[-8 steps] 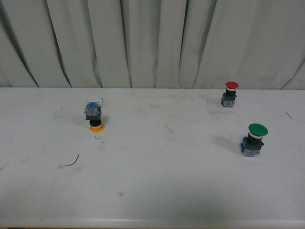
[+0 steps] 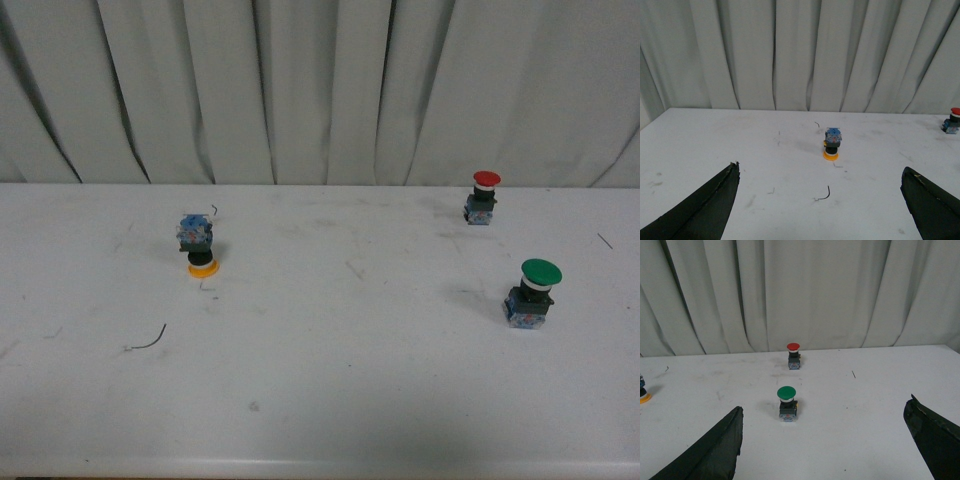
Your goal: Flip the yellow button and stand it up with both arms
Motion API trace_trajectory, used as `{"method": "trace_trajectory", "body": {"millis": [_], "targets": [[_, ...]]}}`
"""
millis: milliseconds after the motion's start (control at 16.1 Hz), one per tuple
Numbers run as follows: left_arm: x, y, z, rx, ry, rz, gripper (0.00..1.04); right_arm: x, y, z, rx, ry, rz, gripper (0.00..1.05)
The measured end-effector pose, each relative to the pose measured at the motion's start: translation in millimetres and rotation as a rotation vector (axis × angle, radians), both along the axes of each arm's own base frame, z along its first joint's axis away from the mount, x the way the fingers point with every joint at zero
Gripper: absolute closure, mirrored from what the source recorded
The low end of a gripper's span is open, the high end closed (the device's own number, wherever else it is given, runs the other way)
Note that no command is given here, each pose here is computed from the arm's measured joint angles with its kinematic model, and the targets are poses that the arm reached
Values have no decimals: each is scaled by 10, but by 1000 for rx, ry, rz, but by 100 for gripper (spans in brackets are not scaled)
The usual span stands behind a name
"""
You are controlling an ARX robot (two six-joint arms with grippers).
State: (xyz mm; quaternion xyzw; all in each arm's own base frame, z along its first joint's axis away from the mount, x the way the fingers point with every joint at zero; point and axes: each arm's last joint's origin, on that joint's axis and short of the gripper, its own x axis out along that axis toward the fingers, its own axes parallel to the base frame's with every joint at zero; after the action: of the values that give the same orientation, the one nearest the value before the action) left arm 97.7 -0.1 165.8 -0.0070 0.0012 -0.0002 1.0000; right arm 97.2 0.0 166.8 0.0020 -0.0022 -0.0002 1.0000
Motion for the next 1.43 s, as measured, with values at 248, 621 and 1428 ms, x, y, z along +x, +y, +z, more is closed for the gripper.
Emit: {"method": "trace_trajectory", "body": {"millis": [248, 621, 1428], "targets": [[0, 0, 0, 0, 0, 0, 7, 0, 0, 0, 0, 0, 0, 6], [0, 0, 0, 0, 0, 0, 7, 0, 0, 0, 0, 0, 0, 6], [127, -63, 336, -156, 248, 420, 7, 0, -1, 0, -1, 0, -1, 6]]}}
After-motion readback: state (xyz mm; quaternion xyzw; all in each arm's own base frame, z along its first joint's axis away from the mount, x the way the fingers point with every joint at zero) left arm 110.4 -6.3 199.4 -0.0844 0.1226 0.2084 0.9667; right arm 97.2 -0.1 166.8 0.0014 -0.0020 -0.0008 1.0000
